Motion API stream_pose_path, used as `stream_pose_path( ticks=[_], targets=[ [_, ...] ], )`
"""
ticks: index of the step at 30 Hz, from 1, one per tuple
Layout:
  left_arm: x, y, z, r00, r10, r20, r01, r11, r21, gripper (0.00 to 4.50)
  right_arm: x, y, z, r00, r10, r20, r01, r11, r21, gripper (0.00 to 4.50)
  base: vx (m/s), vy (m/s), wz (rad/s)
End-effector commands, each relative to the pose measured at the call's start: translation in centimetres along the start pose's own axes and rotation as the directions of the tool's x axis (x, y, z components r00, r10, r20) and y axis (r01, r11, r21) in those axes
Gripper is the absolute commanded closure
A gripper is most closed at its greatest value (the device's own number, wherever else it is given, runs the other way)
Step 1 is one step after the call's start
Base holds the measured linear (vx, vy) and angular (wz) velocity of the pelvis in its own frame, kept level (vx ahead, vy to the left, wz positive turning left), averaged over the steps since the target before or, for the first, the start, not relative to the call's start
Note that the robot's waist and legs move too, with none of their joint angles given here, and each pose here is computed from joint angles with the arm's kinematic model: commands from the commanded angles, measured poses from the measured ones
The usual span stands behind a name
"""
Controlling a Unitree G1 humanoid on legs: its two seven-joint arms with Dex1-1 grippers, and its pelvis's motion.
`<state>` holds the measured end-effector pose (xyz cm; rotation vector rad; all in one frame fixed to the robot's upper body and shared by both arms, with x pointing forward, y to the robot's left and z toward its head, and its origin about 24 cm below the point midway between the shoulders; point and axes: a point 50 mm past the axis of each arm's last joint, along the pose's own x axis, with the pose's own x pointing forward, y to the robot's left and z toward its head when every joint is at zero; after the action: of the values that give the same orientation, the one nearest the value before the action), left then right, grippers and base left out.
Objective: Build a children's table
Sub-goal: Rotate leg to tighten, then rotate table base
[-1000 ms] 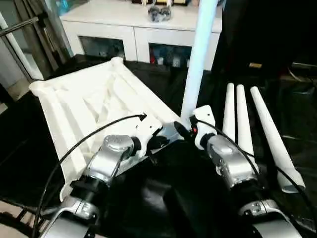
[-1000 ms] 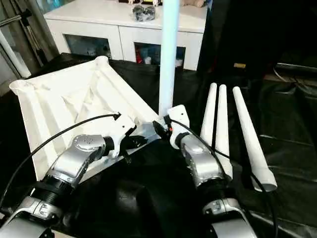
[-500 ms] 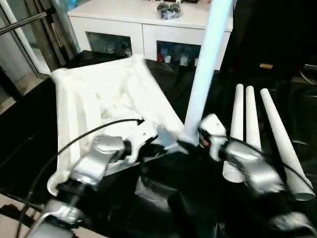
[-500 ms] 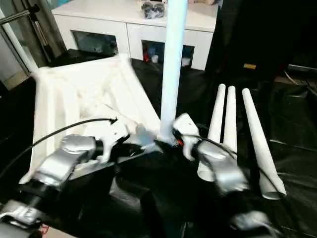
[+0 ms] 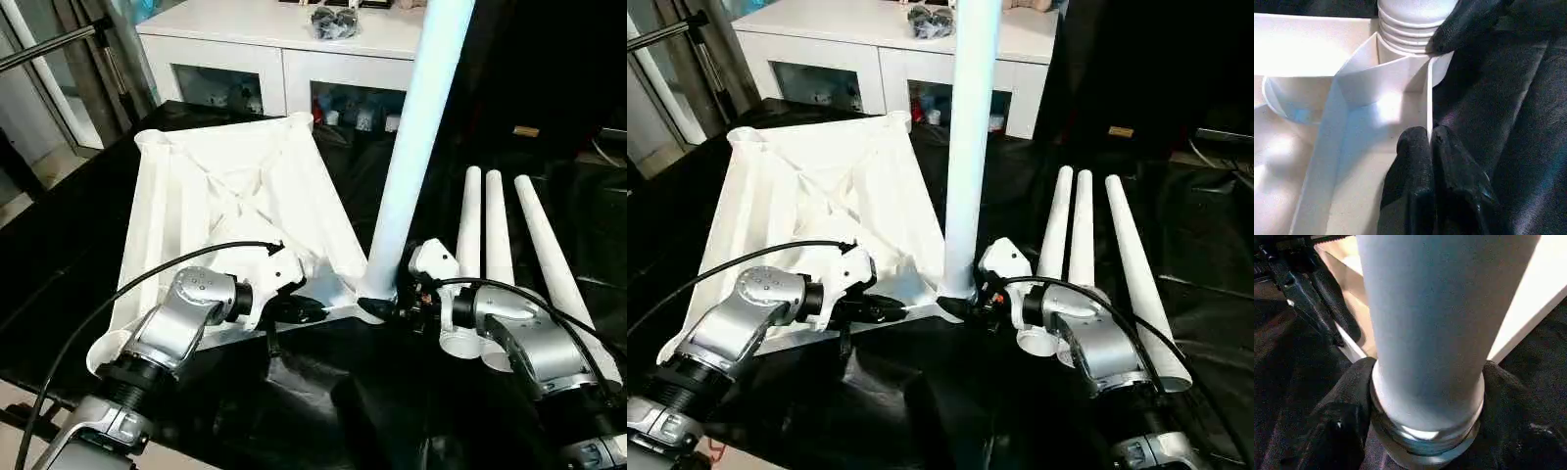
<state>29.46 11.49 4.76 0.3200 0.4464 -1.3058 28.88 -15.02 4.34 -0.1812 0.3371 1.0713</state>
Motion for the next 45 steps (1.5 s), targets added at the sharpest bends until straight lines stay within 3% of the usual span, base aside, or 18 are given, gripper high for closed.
stream_pose_path(
  ticks=[1, 6, 7, 11, 18, 19, 21, 25, 29, 32, 36, 39, 41, 45],
  targets=[
    [0.7, -0.3, 1.9, 0.998, -0.017, 0.064, 0.013, 0.998, 0.063, 4.5, 2.2, 2.5, 0.5, 0.988, 0.148, 0.043, -0.149, 0.989, 0.01, 1.76, 0.0, 0.0, 0.0],
    [1.0, -0.1, 2.0, 0.997, 0.02, 0.07, -0.023, 0.999, 0.048, 4.5, 3.1, 2.2, 0.2, 0.998, 0.047, 0.042, -0.05, 0.997, 0.063, 1.76, 0.0, 0.0, 0.0],
    [1.3, 0.2, 2.1, 0.996, 0.056, 0.072, -0.058, 0.998, 0.032, 4.5, 3.8, 1.7, -0.2, 0.999, -0.049, 0.022, 0.047, 0.996, 0.079, 1.76, 0.0, 0.0, 0.0],
    [2.7, 1.0, 3.0, 0.979, 0.189, 0.08, -0.188, 0.982, -0.019, 4.5, 6.1, 1.1, -0.8, 0.97, -0.241, -0.02, 0.24, 0.955, 0.173, 1.76, 0.0, 0.0, 0.0],
    [4.9, 1.2, 4.6, 0.95, 0.296, 0.099, -0.287, 0.953, -0.1, 4.5, 8.6, 1.2, -0.4, 0.922, -0.382, -0.053, 0.385, 0.9, 0.205, 1.76, 0.0, 0.0, 0.0],
    [5.1, 1.2, 4.7, 0.946, 0.308, 0.102, -0.297, 0.949, -0.111, 4.5, 8.8, 1.1, -0.3, 0.92, -0.388, -0.05, 0.389, 0.897, 0.21, 1.41, 0.0, 0.0, 0.0],
    [5.7, 0.8, 5.0, 0.948, 0.298, 0.108, -0.286, 0.952, -0.114, 4.5, 8.8, 0.9, -0.2, 0.92, -0.391, -0.038, 0.388, 0.889, 0.242, 1.2, 0.0, 0.0, 0.0],
    [5.9, 0.6, 4.9, 0.951, 0.292, 0.104, -0.28, 0.953, -0.115, 4.5, 8.3, 0.3, 0.3, 0.899, -0.438, -0.008, 0.431, 0.881, 0.193, 0.81, 0.0, 0.0, 0.0],
    [5.8, 1.3, 4.7, 0.937, 0.339, 0.083, -0.328, 0.936, -0.125, 4.5, 7.1, -0.4, 0.8, 0.871, -0.492, 0.012, 0.484, 0.861, 0.158, 0.81, 0.0, 0.0, 0.0],
    [5.8, 2.6, 5.1, 0.897, 0.435, 0.081, -0.418, 0.893, -0.17, 4.5, 5.2, -1.2, 1.3, 0.827, -0.56, 0.042, 0.545, 0.818, 0.183, 0.81, 0.0, 0.0, 0.0],
    [6.0, 4.0, 6.3, 0.84, 0.531, 0.114, -0.506, 0.842, -0.189, 4.5, 3.6, -1.3, 1.5, 0.804, -0.592, 0.06, 0.576, 0.799, 0.169, 0.81, 0.0, 0.0, 0.0],
    [6.1, 4.1, 6.8, 0.84, 0.524, 0.142, -0.493, 0.846, -0.202, 4.5, 3.4, -1.2, 1.6, 0.795, -0.603, 0.059, 0.588, 0.791, 0.167, 0.81, 0.0, 0.0, 0.0],
    [6.2, 4.1, 7.2, 0.838, 0.519, 0.17, -0.487, 0.851, -0.199, 4.05, 3.4, -1.2, 1.6, 0.794, -0.604, 0.061, 0.589, 0.79, 0.17, 0.79, 0.0, 0.0, 0.0],
    [5.9, 4.3, 7.5, 0.822, 0.534, 0.197, -0.497, 0.842, -0.209, 3.76, 3.6, -1.1, 1.6, 0.787, -0.616, 0.037, 0.602, 0.78, 0.172, 0.79, 0.0, 0.0, 0.0]
  ],
)
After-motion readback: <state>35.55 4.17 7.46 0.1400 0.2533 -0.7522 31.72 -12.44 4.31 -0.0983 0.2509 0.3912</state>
